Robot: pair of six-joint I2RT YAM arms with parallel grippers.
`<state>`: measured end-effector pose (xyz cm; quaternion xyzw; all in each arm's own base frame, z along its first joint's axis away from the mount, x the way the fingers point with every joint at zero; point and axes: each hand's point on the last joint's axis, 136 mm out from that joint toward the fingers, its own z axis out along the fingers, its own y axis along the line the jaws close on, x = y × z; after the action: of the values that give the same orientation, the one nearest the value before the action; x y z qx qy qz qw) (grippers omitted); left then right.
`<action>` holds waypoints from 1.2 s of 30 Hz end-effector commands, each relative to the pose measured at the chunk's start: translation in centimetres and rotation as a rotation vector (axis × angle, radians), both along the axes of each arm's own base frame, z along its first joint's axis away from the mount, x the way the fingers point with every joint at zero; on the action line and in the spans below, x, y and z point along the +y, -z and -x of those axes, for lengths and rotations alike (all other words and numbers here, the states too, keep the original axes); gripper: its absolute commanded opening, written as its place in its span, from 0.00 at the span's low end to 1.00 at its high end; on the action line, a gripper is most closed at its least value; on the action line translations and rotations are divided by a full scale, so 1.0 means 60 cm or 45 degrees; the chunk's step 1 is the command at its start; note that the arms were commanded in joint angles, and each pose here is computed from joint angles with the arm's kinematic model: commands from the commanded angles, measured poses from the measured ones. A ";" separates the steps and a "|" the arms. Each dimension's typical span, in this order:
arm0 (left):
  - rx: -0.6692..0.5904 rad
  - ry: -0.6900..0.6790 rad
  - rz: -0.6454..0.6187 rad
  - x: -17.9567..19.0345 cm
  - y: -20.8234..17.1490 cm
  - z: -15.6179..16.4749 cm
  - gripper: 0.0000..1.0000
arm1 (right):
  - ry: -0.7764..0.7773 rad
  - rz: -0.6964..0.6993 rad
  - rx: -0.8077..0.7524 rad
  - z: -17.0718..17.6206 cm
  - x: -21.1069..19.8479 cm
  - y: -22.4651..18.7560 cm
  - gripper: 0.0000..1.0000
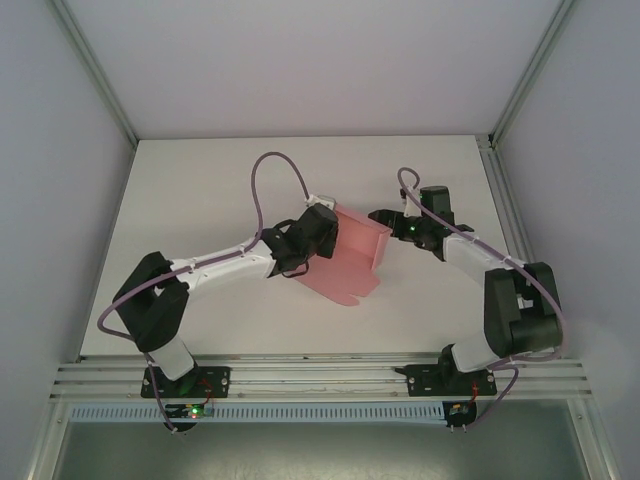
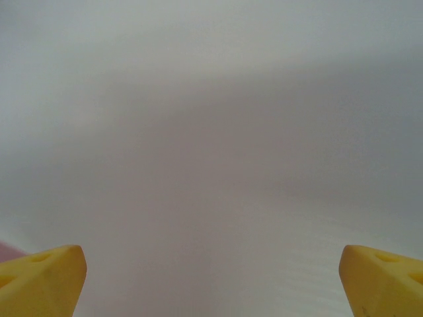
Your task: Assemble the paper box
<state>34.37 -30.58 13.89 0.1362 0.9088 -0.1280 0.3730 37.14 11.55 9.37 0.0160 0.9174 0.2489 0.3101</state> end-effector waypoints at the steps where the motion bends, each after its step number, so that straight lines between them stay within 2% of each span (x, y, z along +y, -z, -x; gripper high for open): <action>1: -0.006 0.088 -0.120 0.036 -0.015 0.023 0.00 | 0.198 0.402 0.004 0.010 -0.100 -0.008 0.98; 4: -0.062 0.183 -0.235 0.062 -0.040 0.041 0.00 | 0.294 0.504 -0.059 0.017 -0.143 -0.044 0.98; 9: -0.072 0.338 -0.473 0.106 -0.055 0.067 0.00 | 0.351 0.536 -0.167 0.041 -0.169 -0.103 0.98; 10: -0.064 0.419 -0.528 0.110 -0.053 0.076 0.00 | 0.345 0.535 -0.186 0.047 -0.168 -0.112 0.98; 12: 0.043 0.815 -0.646 0.105 -0.023 0.134 0.00 | 0.313 0.516 -0.246 0.062 -0.162 -0.132 0.98; 13: 0.060 0.953 -0.716 0.109 -0.015 0.150 0.00 | 0.301 0.502 -0.280 0.068 -0.158 -0.142 0.98; 17: -0.018 1.289 -1.068 0.116 -0.029 0.120 0.00 | 0.308 0.483 -0.407 0.091 -0.158 -0.187 0.98; 20: 0.063 1.613 -1.229 0.105 -0.020 0.116 0.00 | 0.319 0.487 -0.478 0.104 -0.161 -0.208 0.98; 23: -0.006 1.834 -1.402 0.077 0.014 0.084 0.00 | 0.333 0.495 -0.497 0.115 -0.166 -0.211 0.98; 25: -0.088 1.998 -1.461 0.054 0.040 0.075 0.00 | 0.345 0.513 -0.497 0.122 -0.171 -0.210 0.98; 29: -0.219 2.127 -1.446 0.007 0.055 0.058 0.00 | 0.367 0.544 -0.486 0.129 -0.180 -0.207 0.98; 32: -0.169 2.225 -1.377 -0.011 0.073 0.076 0.00 | 0.371 0.549 -0.478 0.128 -0.182 -0.203 0.98; 33: -0.145 2.241 -1.368 -0.013 0.082 0.079 0.03 | 0.368 0.551 -0.476 0.127 -0.181 -0.202 0.98; 34: -0.135 2.236 -1.374 -0.015 0.087 0.079 0.11 | 0.367 0.552 -0.473 0.127 -0.181 -0.202 0.98; 36: -0.106 2.221 -1.394 -0.012 0.090 0.080 0.47 | 0.349 0.550 -0.475 0.124 -0.178 -0.204 0.98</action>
<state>30.69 -31.15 8.05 0.8868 0.4451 0.0899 0.0860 29.83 1.24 22.35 0.0339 0.8587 0.0177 0.5111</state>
